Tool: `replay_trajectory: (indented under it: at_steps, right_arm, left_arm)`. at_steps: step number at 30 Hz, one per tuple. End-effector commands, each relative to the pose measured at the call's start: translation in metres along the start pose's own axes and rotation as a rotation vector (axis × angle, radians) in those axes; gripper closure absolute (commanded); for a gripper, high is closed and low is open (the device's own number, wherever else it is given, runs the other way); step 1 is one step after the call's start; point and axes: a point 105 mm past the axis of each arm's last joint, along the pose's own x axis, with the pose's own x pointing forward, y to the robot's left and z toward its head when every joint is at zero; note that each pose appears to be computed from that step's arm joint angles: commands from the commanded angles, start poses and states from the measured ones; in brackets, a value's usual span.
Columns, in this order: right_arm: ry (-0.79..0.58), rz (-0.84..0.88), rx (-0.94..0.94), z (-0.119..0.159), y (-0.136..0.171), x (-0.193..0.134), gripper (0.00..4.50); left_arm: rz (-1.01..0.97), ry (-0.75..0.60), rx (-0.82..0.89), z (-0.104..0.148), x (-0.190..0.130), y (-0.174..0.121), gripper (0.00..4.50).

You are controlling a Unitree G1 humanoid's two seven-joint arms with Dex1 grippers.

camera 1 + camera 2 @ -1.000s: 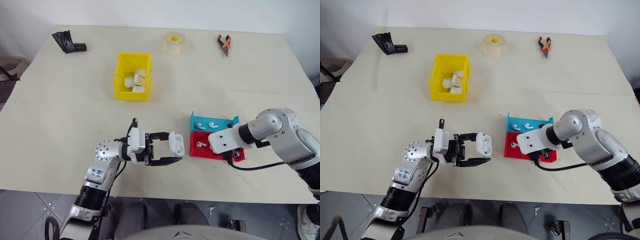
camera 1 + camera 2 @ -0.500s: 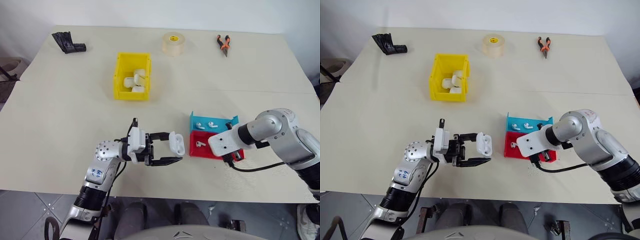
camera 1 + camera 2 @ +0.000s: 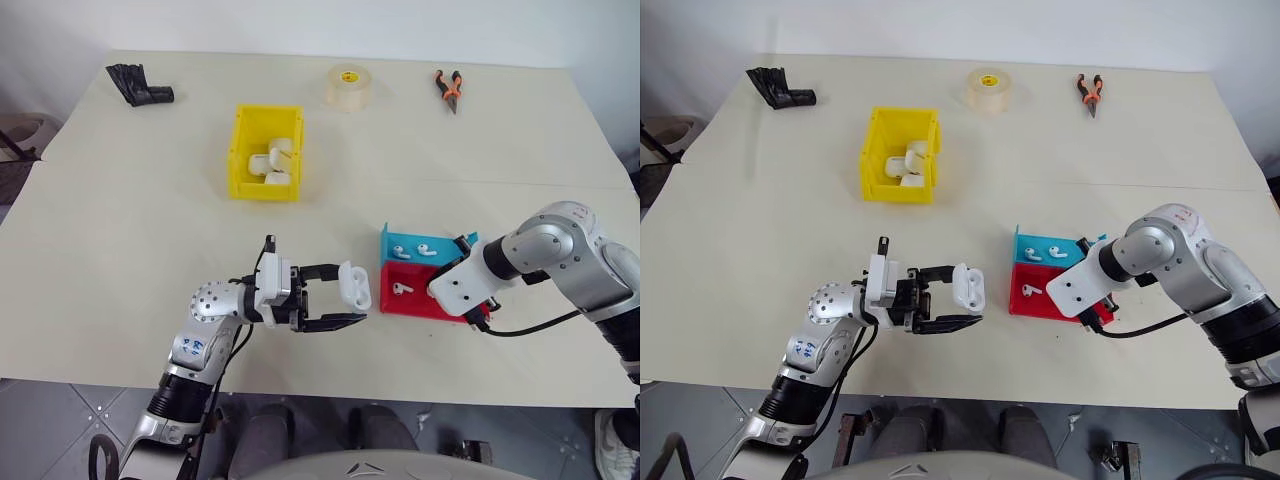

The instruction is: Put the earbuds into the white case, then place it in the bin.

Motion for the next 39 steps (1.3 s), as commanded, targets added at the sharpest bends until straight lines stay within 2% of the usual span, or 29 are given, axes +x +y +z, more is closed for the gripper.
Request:
replay_trajectory:
  at_steps: [1,9,20,30,39]
  right_arm:
    - [-0.010,0.020,-0.025,0.000,0.002,0.001,3.08]
    - [-0.043,0.032,-0.063,0.001,0.002,0.000,3.08]
    - [-0.020,0.014,-0.179,-0.008,-0.007,-0.002,3.08]
    - [-0.092,0.045,-0.219,0.004,-0.001,0.004,3.08]
    - [-0.091,0.070,-0.226,0.003,0.003,0.008,3.08]
  left_arm:
    - [-0.006,-0.036,0.031,0.011,0.002,-0.002,1.75]
    - [0.001,-0.039,0.028,0.012,0.002,-0.003,1.75]
    - [0.006,-0.048,0.025,0.013,0.004,-0.001,1.75]
    - [0.016,-0.051,0.021,0.013,0.003,-0.001,1.75]
    - [0.019,-0.055,0.021,0.014,0.005,-0.001,1.75]
